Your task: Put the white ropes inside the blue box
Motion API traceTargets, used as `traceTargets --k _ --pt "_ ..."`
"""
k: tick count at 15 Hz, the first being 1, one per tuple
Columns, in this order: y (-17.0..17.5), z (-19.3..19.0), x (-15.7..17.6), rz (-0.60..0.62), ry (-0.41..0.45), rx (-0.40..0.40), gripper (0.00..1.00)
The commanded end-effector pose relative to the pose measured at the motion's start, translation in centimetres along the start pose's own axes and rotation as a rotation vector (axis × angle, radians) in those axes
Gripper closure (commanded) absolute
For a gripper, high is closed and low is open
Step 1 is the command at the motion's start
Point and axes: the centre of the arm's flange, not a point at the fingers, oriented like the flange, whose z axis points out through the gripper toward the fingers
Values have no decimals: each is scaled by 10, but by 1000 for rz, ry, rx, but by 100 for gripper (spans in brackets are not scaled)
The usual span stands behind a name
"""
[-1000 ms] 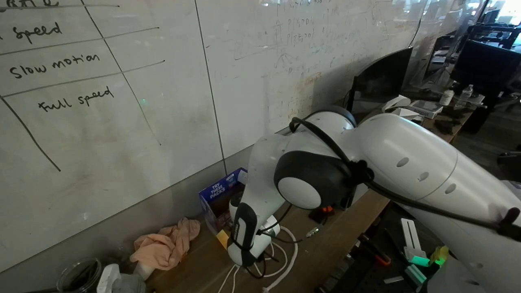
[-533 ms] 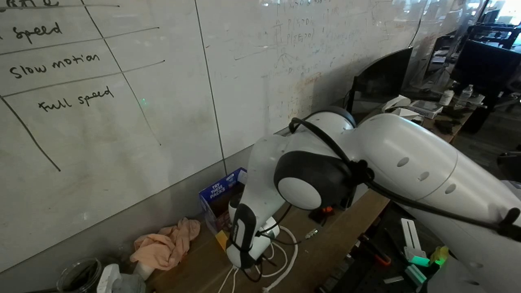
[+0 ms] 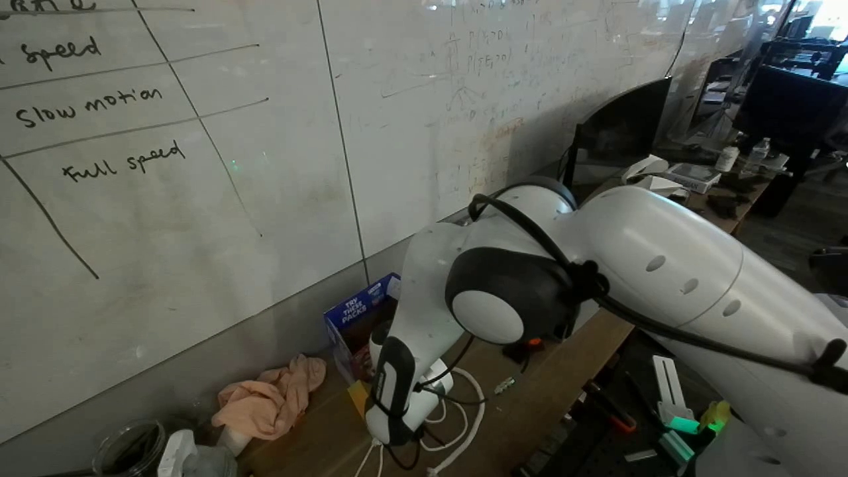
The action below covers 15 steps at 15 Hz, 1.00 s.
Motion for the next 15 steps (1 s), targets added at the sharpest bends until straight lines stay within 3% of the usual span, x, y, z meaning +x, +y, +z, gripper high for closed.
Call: traceTargets --k 1,4,5,6,13,15 --pt "2 5 -6 29 -17 -2 0" --pt "2 8 -6 23 -18 -6 0" --pt "2 9 -6 17 -11 -5 9" --pt "2 9 -6 10 -10 -5 26" --pt "-6 0 -6 -11 -4 15 81" --pt "-8 -1 -4 -13 -2 17 91"
